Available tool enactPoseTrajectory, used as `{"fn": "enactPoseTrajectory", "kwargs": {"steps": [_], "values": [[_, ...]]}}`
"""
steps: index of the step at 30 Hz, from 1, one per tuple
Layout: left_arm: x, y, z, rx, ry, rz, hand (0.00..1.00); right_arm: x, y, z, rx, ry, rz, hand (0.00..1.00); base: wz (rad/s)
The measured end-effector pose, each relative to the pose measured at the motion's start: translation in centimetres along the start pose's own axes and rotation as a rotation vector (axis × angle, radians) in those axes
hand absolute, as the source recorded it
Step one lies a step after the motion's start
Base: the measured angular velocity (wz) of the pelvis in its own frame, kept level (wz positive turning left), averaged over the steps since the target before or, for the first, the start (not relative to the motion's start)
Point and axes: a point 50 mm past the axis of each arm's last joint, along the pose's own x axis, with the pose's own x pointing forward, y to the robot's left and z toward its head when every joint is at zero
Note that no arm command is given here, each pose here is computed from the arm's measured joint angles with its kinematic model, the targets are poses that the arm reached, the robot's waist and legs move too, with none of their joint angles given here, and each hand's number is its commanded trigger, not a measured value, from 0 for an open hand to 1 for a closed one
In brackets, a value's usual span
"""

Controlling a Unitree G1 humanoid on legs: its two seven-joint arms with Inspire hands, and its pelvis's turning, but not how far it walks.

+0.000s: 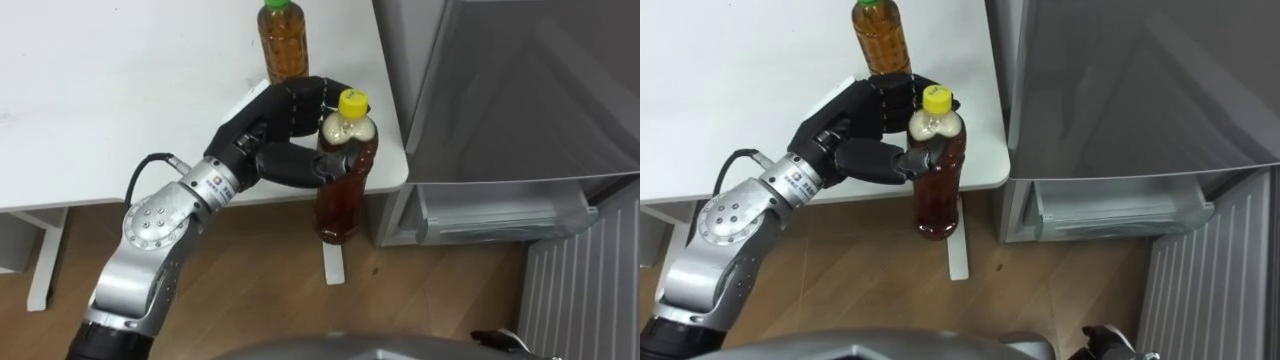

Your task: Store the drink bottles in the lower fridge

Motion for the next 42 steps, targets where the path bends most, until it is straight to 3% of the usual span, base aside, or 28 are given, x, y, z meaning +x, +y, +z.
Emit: {"fn": "enactPoseTrajectory", "kwargs": {"steps": [13,20,25,36,42], "values": [[0.2,-0.3,0.1,-0.035,-0.018,-0.024,1.0,0.0,0.1,0.8,0.01,-0.027,0.002,0.0,0.0],[0.7,-1.1,0.3,-0.075,-0.038,-0.074,1.0,-0.4,-0.8,3.7,0.087,-0.169,-0.009,0.0,-0.09],[1.1,-1.1,-1.1,-0.099,0.017,-0.09,1.0,-1.2,-1.2,6.1,0.136,-0.314,0.027,0.0,-0.06],[2.6,-2.8,-0.9,-0.072,0.016,-0.212,1.0,-5.2,1.1,12.5,0.321,-0.718,0.38,0.0,-0.01],[2.5,-2.8,-1.1,-0.065,0.029,-0.221,1.0,-6.0,1.8,12.4,0.346,-0.769,0.484,0.0,-0.01]]}}
